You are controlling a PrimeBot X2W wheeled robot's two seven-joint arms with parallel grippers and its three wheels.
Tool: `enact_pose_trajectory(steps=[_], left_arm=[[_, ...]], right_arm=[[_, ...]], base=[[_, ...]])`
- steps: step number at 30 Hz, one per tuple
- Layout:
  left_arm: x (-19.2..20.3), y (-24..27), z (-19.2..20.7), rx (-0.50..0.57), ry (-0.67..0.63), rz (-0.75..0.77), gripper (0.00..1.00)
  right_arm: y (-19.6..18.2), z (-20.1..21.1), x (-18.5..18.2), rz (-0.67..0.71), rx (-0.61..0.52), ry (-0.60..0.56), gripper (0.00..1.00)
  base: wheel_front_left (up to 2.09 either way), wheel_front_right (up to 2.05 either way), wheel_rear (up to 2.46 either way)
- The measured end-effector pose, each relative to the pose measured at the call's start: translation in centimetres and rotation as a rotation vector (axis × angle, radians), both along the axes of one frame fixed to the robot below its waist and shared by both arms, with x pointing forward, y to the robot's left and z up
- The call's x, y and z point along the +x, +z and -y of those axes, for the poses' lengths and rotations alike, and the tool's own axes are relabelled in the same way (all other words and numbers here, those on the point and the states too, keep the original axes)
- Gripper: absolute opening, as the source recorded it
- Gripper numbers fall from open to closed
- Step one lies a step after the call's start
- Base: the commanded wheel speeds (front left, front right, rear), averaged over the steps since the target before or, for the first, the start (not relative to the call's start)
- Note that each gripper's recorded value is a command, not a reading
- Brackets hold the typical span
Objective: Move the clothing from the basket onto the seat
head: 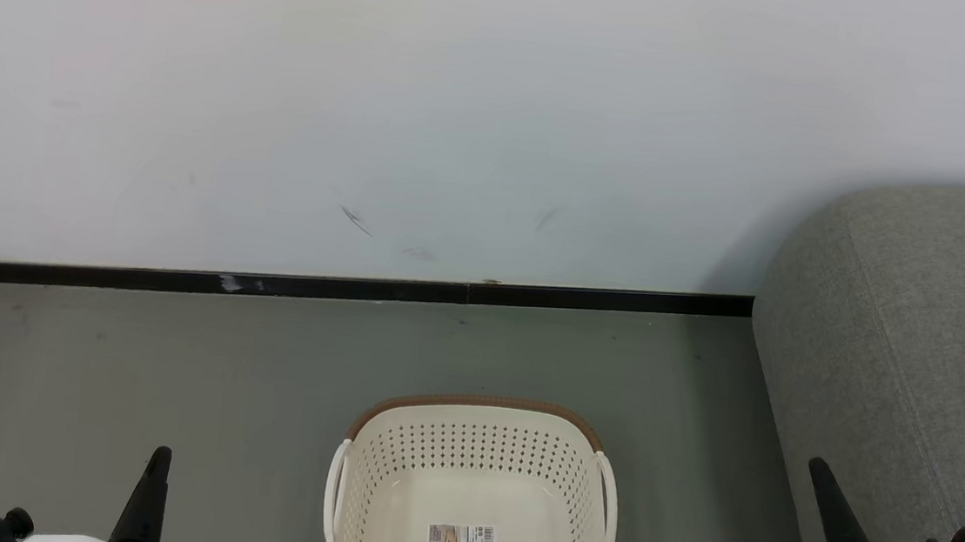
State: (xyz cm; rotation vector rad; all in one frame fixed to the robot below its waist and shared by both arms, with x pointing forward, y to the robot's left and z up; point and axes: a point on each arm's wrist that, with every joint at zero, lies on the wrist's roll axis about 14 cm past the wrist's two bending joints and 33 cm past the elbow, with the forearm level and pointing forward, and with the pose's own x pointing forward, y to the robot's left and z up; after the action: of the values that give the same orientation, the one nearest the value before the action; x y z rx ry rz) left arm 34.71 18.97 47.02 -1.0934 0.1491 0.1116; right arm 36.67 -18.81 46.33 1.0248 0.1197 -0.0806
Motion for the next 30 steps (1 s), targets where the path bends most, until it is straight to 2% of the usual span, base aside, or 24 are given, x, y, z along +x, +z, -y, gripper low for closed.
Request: enact_pose_trajectory(steps=[30], left_arm=[[2.0, 0.4, 0.4, -0.389, 0.014, 0.049, 0.00]], right_arm=[[1.2, 1.4, 0.7, 0.042, 0.440, -0.065, 0.00]], base=[[0.00, 0.00, 0.00]])
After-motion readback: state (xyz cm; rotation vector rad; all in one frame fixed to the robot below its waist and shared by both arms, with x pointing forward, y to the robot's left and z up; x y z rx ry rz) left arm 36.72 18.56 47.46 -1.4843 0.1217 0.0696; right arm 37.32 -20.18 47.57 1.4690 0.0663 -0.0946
